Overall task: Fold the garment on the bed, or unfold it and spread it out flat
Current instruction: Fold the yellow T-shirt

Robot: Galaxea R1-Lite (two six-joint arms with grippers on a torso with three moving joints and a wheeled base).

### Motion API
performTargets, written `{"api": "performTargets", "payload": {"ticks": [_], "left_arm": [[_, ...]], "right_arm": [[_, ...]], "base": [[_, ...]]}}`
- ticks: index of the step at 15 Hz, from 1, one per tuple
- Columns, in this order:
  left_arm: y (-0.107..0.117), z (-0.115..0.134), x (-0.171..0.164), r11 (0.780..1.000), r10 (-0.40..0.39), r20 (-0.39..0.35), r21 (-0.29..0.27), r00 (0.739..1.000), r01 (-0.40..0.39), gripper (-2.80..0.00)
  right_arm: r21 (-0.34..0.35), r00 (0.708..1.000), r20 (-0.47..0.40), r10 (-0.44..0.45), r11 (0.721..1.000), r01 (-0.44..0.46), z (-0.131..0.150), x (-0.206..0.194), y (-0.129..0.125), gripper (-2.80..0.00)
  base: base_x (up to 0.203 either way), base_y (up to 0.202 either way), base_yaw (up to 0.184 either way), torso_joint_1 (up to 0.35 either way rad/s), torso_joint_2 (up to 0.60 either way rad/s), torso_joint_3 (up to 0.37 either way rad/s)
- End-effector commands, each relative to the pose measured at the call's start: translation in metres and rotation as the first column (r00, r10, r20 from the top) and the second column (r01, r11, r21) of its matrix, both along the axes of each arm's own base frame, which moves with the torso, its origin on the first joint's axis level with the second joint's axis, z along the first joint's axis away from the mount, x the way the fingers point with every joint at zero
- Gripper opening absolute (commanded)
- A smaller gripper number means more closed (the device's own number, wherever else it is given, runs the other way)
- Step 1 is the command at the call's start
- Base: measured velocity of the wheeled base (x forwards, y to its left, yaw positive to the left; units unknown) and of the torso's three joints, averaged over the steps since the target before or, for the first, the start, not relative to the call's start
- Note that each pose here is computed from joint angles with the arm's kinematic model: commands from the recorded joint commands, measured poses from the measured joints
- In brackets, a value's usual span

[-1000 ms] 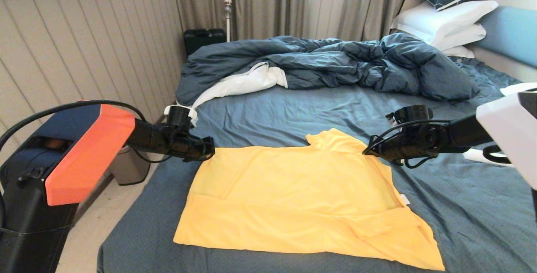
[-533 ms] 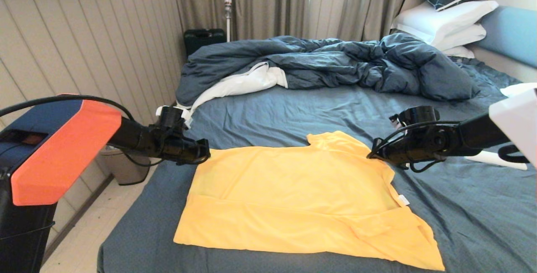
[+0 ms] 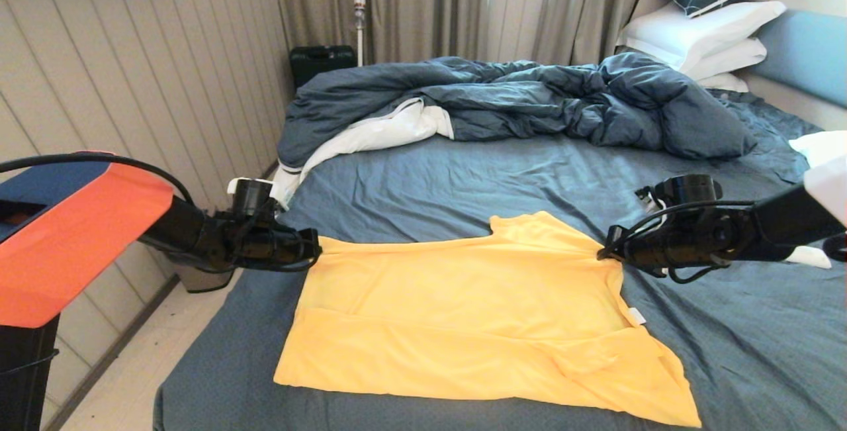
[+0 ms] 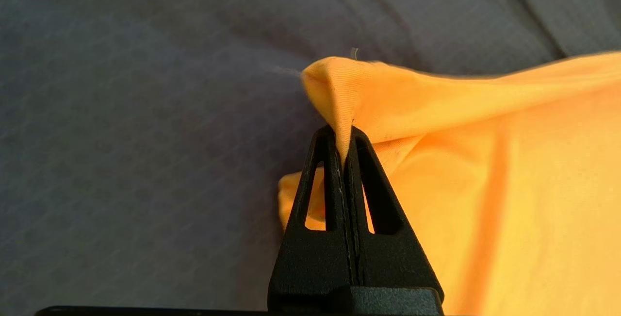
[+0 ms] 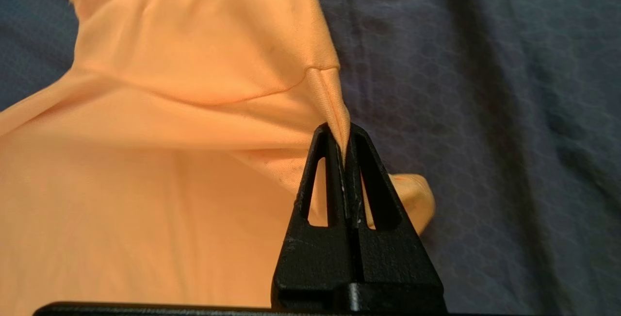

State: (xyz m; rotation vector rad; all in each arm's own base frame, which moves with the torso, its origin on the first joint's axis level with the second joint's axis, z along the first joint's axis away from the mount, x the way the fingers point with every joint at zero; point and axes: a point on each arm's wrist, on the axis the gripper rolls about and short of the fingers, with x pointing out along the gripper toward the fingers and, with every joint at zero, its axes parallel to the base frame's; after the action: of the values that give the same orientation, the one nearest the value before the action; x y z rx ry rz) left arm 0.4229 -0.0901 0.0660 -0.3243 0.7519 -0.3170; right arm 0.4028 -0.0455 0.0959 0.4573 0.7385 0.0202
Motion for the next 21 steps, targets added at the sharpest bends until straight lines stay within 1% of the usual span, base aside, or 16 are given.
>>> {"api": "performTargets", "payload": {"ticks": [1, 2, 5, 9, 11, 13, 14, 17, 21], "left_arm": [[0.009, 0.001, -0.003, 1.0, 0.017, 0.001, -0.004, 1.0, -0.017, -2.8], [0.01, 0.002, -0.005, 1.0, 0.019, 0.008, -0.005, 1.0, -0.018, -2.8], [0.012, -0.004, -0.013, 1.0, 0.017, -0.001, -0.002, 1.0, -0.017, -2.8], [0.014, -0.014, -0.026, 1.0, 0.011, -0.004, 0.002, 1.0, -0.011, -2.8], [0.015, -0.016, -0.033, 1.0, 0.005, 0.001, 0.008, 1.0, -0.005, -2.8], [0.016, -0.014, -0.038, 1.0, 0.005, 0.005, 0.006, 1.0, -0.005, -2.8], [0.017, -0.012, -0.038, 1.0, 0.008, 0.014, 0.005, 1.0, -0.008, -2.8], [0.026, -0.008, -0.038, 1.0, 0.029, 0.024, 0.001, 0.999, -0.029, -2.8], [0.029, 0.007, -0.034, 0.999, 0.04, 0.07, -0.012, 0.997, -0.039, -2.8]], "right_arm": [[0.003, 1.0, 0.003, -0.006, 1.0, 0.006, 0.003, -0.006, -0.002, -2.8], [0.0, 1.0, 0.005, -0.003, 1.0, 0.003, 0.003, -0.009, -0.001, -2.8], [-0.01, 1.0, 0.02, 0.009, 1.0, -0.009, -0.003, -0.016, 0.0, -2.8], [-0.01, 1.0, 0.009, 0.009, 1.0, -0.009, -0.006, -0.024, 0.002, -2.8], [-0.01, 1.0, 0.011, 0.008, 1.0, -0.008, -0.006, -0.029, 0.002, -2.8], [-0.014, 1.0, 0.019, 0.006, 1.0, -0.006, -0.005, -0.035, 0.001, -2.8], [-0.018, 1.0, 0.022, -0.003, 1.0, 0.003, -0.003, -0.037, -0.003, -2.8], [-0.025, 0.999, 0.028, -0.018, 1.0, 0.018, 0.0, -0.042, -0.01, -2.8], [-0.023, 0.999, 0.029, -0.018, 1.0, 0.019, 0.002, -0.044, -0.011, -2.8]], "base": [[0.0, 0.0, 0.0, 0.0, 0.0, 0.0], [0.0, 0.0, 0.0, 0.0, 0.0, 0.0], [0.0, 0.0, 0.0, 0.0, 0.0, 0.0], [0.0, 0.0, 0.0, 0.0, 0.0, 0.0], [0.0, 0.0, 0.0, 0.0, 0.0, 0.0], [0.0, 0.0, 0.0, 0.0, 0.0, 0.0], [0.0, 0.0, 0.0, 0.0, 0.0, 0.0], [0.0, 0.0, 0.0, 0.0, 0.0, 0.0], [0.0, 0.0, 0.0, 0.0, 0.0, 0.0]]}}
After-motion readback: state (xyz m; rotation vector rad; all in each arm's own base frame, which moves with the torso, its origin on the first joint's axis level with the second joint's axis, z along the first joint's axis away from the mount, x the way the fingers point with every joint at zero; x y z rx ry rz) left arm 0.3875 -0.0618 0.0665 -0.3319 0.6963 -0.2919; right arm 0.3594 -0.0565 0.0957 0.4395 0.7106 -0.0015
